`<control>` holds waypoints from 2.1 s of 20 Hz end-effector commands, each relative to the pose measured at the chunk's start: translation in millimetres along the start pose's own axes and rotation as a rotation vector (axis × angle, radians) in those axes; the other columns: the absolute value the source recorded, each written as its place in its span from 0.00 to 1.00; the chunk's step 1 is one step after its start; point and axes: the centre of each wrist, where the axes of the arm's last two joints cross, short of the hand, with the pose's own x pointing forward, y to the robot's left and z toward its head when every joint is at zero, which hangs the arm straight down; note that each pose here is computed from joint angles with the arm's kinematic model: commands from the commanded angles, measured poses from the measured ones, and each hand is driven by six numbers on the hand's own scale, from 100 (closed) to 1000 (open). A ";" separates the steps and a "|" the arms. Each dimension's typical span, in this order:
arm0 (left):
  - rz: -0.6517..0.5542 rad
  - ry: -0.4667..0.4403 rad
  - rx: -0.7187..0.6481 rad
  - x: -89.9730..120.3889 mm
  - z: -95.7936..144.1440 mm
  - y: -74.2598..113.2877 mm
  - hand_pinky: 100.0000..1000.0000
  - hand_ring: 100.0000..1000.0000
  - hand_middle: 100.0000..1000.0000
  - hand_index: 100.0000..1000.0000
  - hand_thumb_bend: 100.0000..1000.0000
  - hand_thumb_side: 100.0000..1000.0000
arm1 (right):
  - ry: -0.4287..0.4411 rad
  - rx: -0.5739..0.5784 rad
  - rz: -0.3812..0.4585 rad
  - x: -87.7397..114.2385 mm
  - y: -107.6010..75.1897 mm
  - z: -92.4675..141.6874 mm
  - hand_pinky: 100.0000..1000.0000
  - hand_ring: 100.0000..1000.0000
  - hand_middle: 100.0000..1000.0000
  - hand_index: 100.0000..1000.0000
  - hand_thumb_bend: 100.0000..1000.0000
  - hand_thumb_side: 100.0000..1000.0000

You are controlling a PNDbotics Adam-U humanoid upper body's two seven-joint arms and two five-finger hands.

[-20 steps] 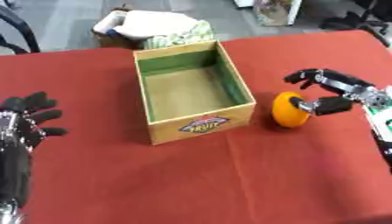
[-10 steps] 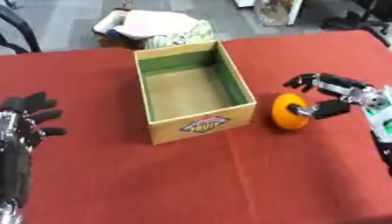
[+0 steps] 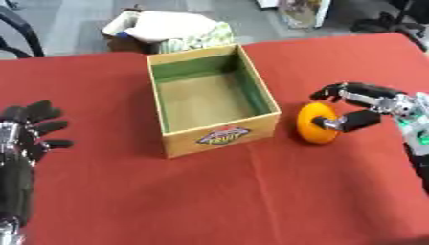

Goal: Pick up objects on the table and place them in the box.

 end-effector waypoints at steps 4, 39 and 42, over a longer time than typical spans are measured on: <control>-0.015 -0.017 -0.005 4.1 -1.4 2.7 0.57 0.71 0.67 0.81 0.02 1.00 | -0.016 0.092 0.091 -2.4 -17.5 7.2 0.76 0.75 0.47 0.57 0.00 0.27; -0.009 -0.010 -0.014 3.5 -0.1 2.0 0.57 0.70 0.67 0.81 0.02 1.00 | -0.313 -0.425 0.027 69.9 -124.6 -25.0 0.52 0.41 0.04 0.10 0.00 0.12; -0.007 -0.008 -0.016 3.4 0.0 1.6 0.57 0.70 0.67 0.81 0.02 1.00 | -0.349 -0.437 0.023 84.8 -131.6 -39.7 0.52 0.41 0.04 0.11 0.00 0.12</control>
